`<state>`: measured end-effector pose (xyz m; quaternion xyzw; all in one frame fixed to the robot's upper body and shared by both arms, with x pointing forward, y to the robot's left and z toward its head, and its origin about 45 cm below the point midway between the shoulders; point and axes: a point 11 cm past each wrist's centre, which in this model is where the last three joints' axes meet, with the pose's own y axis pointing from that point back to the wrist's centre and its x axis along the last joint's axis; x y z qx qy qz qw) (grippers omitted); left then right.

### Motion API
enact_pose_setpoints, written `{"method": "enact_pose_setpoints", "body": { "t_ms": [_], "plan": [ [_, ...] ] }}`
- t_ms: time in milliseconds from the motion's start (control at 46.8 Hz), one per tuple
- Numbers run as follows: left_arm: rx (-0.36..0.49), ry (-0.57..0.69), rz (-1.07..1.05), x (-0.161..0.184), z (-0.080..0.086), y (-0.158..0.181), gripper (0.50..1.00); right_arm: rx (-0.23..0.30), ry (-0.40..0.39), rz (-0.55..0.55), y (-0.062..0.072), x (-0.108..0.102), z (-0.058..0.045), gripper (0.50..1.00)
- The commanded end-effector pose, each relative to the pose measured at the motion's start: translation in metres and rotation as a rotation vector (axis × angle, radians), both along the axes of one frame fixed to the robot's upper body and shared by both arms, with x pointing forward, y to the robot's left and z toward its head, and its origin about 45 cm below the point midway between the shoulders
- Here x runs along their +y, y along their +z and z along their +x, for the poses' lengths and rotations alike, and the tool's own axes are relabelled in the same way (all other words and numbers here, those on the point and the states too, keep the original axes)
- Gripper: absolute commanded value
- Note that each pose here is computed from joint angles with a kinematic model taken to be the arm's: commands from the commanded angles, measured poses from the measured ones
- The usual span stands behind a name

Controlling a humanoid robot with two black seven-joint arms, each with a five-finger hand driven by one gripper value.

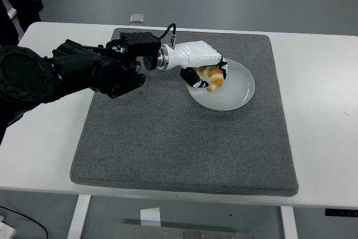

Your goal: Place the bread on the plate

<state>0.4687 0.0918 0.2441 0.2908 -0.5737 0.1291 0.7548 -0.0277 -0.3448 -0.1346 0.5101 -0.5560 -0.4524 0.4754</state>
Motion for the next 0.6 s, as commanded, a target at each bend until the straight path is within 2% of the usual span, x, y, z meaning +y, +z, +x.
{"method": "enact_pose_setpoints", "body": {
  "t_ms": [0,150,577],
  "plan": [
    [-0.002,-0.003,0.010,0.0022,-0.0019,-0.0061,0.500,0.000,0.000,0.000,0.0000,0.0000,0.0000,0.932],
    [0.004,-0.004,0.022,0.0056,-0.0046,-0.0150,0.500,0.000,0.000,0.000,0.0000,0.0000,0.0000,0.932],
    [-0.013,0.004,0.023,0.0081,-0.0014,-0.0124,0.500,0.000,0.000,0.000,0.0000,0.0000,0.0000,0.932]
  ]
}}
